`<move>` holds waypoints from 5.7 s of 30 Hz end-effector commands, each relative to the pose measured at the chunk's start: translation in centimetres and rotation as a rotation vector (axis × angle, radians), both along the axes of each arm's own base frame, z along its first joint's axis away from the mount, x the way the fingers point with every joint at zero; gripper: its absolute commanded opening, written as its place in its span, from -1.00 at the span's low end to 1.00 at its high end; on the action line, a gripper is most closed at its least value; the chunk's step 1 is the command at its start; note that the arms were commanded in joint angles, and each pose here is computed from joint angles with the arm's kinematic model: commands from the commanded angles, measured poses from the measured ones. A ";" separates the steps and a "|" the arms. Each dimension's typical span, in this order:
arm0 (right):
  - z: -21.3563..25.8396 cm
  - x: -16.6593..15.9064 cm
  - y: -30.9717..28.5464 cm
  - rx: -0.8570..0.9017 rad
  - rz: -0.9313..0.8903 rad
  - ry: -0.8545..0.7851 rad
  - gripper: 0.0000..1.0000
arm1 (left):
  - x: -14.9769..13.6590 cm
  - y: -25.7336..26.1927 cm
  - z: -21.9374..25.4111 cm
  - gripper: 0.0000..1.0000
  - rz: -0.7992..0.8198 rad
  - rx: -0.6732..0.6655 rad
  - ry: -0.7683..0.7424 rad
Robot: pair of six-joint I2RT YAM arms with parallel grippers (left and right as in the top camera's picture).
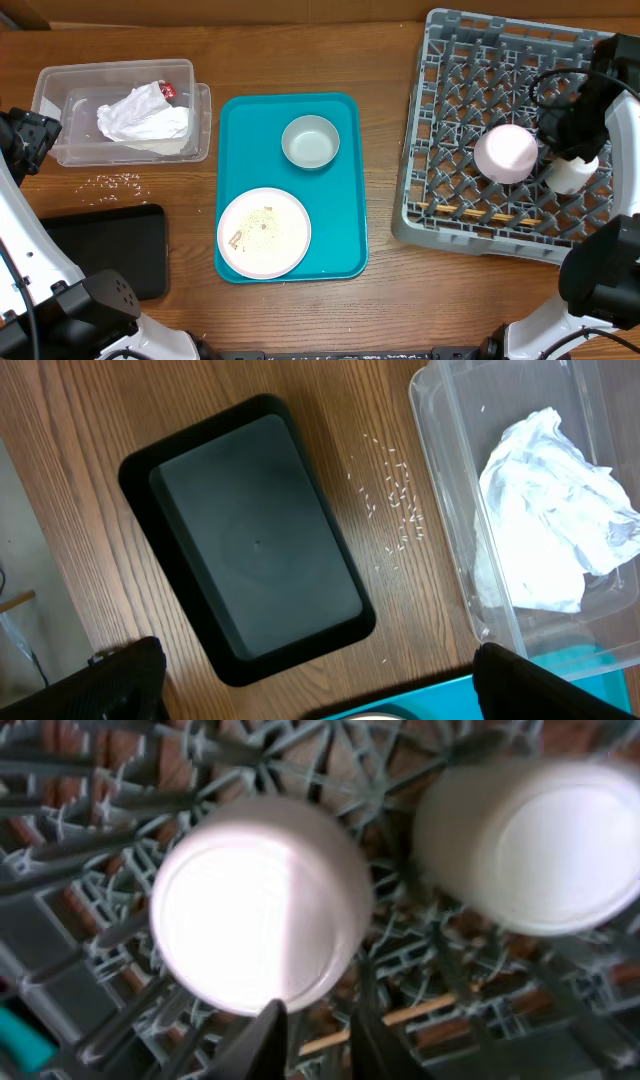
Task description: Sort waste into correct bins and load items into the dishwasher
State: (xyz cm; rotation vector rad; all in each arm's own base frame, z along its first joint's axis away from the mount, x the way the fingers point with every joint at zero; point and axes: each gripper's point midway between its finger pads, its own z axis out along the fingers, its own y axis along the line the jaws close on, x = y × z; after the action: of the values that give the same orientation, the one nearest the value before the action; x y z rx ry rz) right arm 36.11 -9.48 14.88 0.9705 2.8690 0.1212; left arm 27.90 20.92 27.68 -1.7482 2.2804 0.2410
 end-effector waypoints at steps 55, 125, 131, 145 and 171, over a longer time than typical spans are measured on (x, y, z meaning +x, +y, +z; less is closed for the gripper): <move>-1.7 3.0 -8.7 -0.035 -0.290 -0.124 -0.79 | 0.1 0.1 -0.3 1.00 0.020 -0.008 0.003; -6.6 -5.7 21.1 0.111 0.495 0.204 -0.60 | 0.1 0.1 -0.3 0.99 0.020 -0.007 0.003; -6.2 -7.5 21.2 0.144 0.489 0.278 -0.40 | 0.1 0.1 -0.3 1.00 0.020 -0.008 0.003; 1.0 -4.5 22.0 0.144 0.504 0.111 -0.14 | 0.1 0.1 -0.3 0.99 0.020 -0.008 0.003; -3.4 4.5 44.2 0.079 0.969 -0.418 0.69 | 0.1 0.1 -0.3 1.00 0.020 -0.008 0.003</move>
State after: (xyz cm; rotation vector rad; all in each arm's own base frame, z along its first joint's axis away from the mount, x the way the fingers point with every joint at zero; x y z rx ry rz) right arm 39.64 33.26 9.67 -0.3758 2.7687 0.5151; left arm 27.89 20.92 27.68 -1.7484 2.2806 0.2417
